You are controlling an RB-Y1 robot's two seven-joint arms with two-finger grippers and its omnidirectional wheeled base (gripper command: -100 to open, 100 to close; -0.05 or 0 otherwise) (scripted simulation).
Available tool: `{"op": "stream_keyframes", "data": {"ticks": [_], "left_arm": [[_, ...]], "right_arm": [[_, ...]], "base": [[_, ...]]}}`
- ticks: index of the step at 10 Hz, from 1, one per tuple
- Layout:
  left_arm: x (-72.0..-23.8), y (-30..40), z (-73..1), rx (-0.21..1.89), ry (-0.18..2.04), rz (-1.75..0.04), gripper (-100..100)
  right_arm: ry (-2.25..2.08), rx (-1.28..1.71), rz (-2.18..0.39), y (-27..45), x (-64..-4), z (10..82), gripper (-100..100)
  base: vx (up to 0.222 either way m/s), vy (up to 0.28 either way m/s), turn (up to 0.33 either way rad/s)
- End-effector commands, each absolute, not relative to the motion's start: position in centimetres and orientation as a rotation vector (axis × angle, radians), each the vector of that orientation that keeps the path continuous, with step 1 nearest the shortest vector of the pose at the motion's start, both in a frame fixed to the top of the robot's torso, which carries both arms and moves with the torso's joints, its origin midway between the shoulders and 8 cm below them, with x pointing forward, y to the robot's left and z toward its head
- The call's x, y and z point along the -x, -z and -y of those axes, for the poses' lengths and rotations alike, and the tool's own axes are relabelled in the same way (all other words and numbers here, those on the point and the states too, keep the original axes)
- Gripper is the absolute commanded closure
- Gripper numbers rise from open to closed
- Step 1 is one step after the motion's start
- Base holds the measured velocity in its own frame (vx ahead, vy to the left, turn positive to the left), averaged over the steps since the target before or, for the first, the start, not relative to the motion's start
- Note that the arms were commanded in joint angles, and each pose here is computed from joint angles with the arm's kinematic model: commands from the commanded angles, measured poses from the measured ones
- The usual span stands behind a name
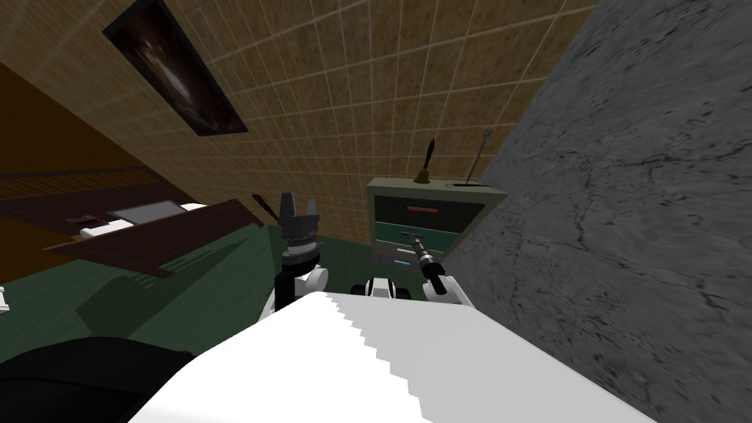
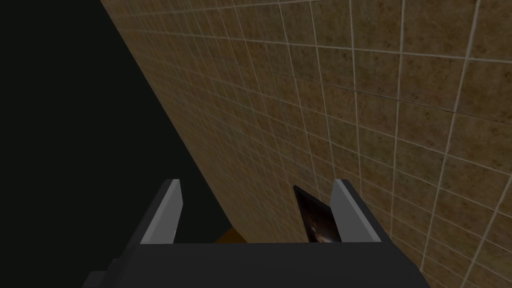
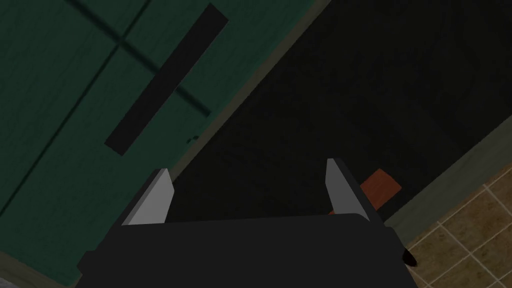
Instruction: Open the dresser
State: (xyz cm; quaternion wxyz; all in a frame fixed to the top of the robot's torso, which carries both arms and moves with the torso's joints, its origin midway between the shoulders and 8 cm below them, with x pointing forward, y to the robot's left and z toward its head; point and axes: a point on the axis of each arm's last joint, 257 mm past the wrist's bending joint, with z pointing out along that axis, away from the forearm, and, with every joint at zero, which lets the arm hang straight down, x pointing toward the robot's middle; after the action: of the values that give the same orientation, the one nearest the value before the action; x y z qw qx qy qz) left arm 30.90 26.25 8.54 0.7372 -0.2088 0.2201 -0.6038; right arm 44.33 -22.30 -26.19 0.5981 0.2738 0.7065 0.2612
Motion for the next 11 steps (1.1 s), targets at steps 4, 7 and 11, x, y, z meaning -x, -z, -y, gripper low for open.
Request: {"op": "stream_keyframes", "data": {"ticks": [4,7,11], "left_arm": [[-30.9,-8.5,-26.2,0.458,1.326,-0.483,0],[-30.9,-8.5,-26.2,0.458,1.326,-0.483,0],[-30.9,-8.5,-26.2,0.458,1.326,-0.483,0]], "right_arm": [[-0.397,-0.57,-1.787,31.8,-43.8,23.0,-100],[-0.242,-0.509,-1.899,36.4,-42.9,23.4,-100],[-0.09,-0.452,-1.951,38.6,-42.1,24.9,-100]], "base": [[0.006,0.045,0.065],[0.006,0.045,0.089],[0.014,0.043,0.055]]}}
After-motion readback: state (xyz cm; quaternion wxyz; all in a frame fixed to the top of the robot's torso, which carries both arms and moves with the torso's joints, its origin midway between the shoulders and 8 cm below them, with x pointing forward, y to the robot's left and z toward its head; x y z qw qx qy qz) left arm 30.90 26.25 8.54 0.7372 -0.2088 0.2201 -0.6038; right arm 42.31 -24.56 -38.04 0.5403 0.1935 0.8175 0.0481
